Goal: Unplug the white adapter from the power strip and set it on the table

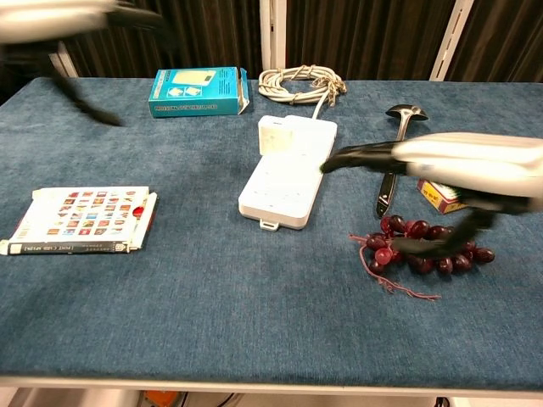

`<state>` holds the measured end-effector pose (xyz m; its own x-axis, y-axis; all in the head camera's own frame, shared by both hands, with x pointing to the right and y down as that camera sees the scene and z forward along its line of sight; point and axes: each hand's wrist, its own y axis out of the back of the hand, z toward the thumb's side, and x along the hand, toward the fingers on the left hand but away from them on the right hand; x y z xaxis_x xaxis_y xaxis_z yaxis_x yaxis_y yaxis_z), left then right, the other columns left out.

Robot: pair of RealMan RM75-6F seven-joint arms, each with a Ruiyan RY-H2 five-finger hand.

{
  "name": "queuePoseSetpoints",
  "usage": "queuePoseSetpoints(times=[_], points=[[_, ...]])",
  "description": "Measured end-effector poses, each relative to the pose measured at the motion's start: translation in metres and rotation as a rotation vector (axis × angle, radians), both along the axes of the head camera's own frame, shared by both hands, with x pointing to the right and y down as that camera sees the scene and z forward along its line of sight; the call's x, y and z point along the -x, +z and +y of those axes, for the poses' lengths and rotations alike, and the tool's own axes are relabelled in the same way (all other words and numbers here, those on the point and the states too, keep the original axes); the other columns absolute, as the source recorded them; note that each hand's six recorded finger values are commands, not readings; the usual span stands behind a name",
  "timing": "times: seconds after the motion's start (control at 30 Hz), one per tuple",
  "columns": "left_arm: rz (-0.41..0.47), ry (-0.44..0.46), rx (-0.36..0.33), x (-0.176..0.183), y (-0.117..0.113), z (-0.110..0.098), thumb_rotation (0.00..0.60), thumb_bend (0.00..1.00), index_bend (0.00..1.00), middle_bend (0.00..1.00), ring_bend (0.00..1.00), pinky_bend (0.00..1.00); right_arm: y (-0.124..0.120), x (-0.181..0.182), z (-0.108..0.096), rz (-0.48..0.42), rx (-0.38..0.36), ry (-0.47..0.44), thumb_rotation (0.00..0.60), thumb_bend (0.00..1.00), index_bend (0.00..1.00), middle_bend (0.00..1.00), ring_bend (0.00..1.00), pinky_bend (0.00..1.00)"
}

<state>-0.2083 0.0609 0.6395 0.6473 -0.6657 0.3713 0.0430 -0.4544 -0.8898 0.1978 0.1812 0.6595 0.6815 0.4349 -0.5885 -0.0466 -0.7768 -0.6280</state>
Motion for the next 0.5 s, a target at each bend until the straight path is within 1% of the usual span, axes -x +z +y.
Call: queuePoseSetpoints(times=[0.1, 0.2, 0.37, 0.5], points=[[-0.011, 0.07, 0.022, -0.035, 0.016, -0.014, 0.6, 0.16, 0.21, 0.18, 0.08, 0.14, 0.012, 0.017, -0.008, 0.004, 0.014, -0.01, 0.6, 0.33, 0.0, 0.02, 0.0, 0.0], [-0.028, 0.107, 0.047, -0.058, 0.031, -0.023, 0.6, 0.17, 0.24, 0.18, 0.08, 0.15, 0.023, 0.028, -0.015, 0.019, 0.018, -0.017, 0.6, 0.33, 0.0, 0.02, 0.0, 0.0], [-0.068, 0.147, 0.065, -0.081, 0.051, -0.034, 0.6, 0.18, 0.24, 0.19, 0.08, 0.18, 0.04, 0.041, -0.022, 0.039, 0.03, -0.018, 0.6, 0.33, 0.0, 0.03, 0.0, 0.0], [-0.074, 0.181, 0.072, -0.101, 0.062, -0.037, 0.6, 0.18, 0.24, 0.19, 0.08, 0.2, 0.049, 0.045, -0.024, 0.054, 0.042, -0.013, 0.6, 0.33, 0.0, 0.03, 0.0, 0.0]])
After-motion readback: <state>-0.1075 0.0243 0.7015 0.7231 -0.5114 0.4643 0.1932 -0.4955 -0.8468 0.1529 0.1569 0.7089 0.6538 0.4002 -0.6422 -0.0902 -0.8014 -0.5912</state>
